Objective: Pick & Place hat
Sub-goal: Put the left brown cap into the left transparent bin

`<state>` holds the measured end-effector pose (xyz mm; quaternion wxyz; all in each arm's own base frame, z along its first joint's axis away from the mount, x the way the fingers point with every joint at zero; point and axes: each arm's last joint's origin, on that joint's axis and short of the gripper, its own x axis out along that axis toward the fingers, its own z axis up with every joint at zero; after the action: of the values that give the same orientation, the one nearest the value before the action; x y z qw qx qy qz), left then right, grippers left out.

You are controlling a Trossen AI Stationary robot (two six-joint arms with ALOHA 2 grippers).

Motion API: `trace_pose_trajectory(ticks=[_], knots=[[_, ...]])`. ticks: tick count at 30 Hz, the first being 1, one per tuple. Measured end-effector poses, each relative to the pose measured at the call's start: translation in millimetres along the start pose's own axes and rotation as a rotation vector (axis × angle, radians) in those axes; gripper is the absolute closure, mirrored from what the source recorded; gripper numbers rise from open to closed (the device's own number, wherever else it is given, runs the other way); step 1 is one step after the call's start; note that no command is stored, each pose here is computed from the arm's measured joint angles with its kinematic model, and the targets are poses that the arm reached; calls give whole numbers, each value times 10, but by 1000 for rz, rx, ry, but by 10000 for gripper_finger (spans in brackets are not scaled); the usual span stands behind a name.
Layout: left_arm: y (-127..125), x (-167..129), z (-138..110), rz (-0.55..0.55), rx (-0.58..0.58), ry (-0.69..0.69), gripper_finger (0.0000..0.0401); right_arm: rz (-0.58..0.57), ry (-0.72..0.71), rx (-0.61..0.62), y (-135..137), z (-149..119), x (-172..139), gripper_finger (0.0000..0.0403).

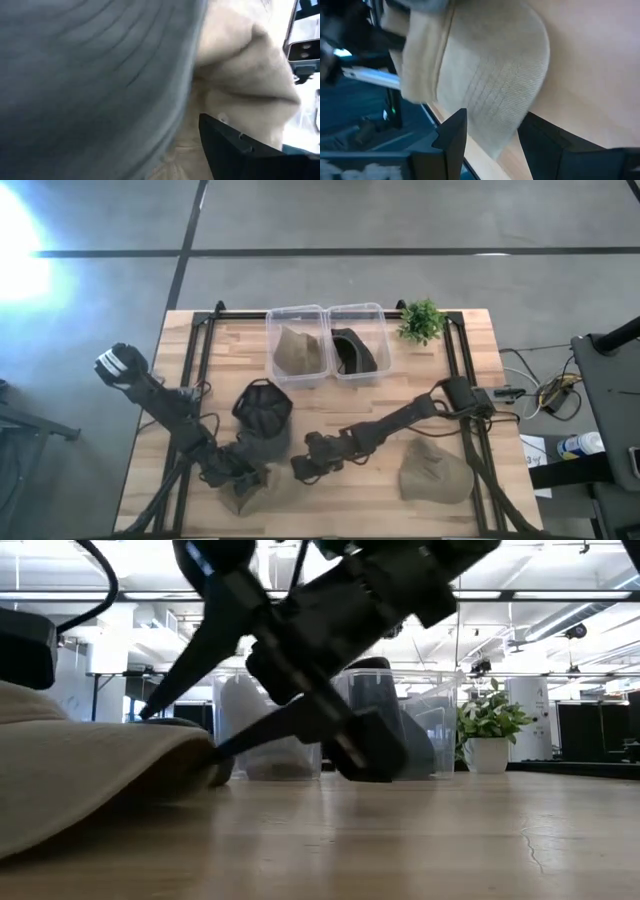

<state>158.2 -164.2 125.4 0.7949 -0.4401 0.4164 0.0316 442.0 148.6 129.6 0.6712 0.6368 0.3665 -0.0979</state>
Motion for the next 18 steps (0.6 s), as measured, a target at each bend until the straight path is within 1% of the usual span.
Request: trace_pose_trajectory(ticks=[2,6,11,14,18], knots=[[-37,38,0,-22,6,4,234,12,-12,0,39,44,23,236],[-111,108,20,-61,-5,-7,234,48,-30,-42,161,107,35,236],[-181,171,48,-50,-9,-44,234,97,-47,-81,321,207,17,236],[-228,175,80,-59,-23,-94,234,109,-41,-115,370,220,2,236],[-278,127,120,-82,-61,-131,234,105,-14,-124,366,205,4,236]])
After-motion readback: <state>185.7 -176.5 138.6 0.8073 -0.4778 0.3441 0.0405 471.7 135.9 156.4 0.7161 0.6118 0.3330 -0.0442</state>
